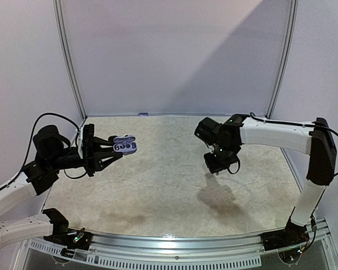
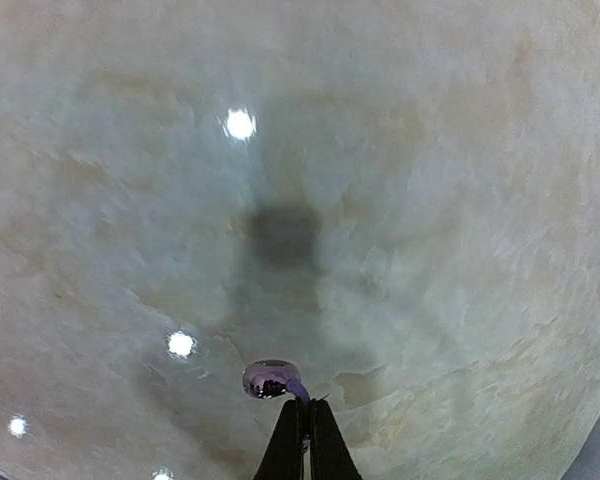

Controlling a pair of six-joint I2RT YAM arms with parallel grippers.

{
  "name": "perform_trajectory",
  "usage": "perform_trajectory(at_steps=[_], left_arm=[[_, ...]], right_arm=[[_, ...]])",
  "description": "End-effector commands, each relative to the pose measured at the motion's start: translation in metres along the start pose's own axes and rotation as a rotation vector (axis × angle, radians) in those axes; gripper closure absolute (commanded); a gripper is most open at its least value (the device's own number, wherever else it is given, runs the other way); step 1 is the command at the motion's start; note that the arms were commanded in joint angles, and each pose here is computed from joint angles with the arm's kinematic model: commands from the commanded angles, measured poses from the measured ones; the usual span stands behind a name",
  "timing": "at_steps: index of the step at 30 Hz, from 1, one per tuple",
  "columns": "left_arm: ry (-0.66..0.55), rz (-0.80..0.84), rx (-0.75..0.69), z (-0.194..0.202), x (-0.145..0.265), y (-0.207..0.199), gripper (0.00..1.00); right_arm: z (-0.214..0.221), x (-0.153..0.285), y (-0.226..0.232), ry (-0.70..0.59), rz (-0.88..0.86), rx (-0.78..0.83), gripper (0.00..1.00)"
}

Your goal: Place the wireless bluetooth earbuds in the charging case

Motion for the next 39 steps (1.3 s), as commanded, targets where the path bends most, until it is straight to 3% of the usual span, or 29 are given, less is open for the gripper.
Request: perform_trajectory(at_steps=[1,11,19,32,39], left_arm=[[-0.009,-0.012,-0.011,-0.004,0.001,-0.001,1.00],[0.004,-0.030,-0.032,-0.003,0.004,-0.001,1.00],[0.005,-0.028,-0.047,-0.002,0.004,-0.001,1.00],[0.012,-0.018,-0.056,0.000,0.004,-0.004,1.00],[0.017,-0.021,-0.071,0.000,0.005,-0.004,1.00]], right_arm=[[0.035,-0.033,-0.006,0.196,0.067,-0.034,1.00],[0.042,-0.072,0.006,0.295,0.057,-0.032,1.00],[0.050,-0.086,0.007,0.342,-0.040,-0.127,1.00],[0.032,-0.054,0.004,0.333,-0.165,-0.188,0.81],[0.021,-0.038,-0.014,0.320,-0.162,-0.187,0.81]])
Point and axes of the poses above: each gripper's point midway between its finger pads, its own x axis back along the fingers, its own y axis along the line the jaws close on, z = x × y, the point moved 4 cm from there along x, back along the fingers, and after that the axes turned 15 degrees about -x, right-handed, at the moved point
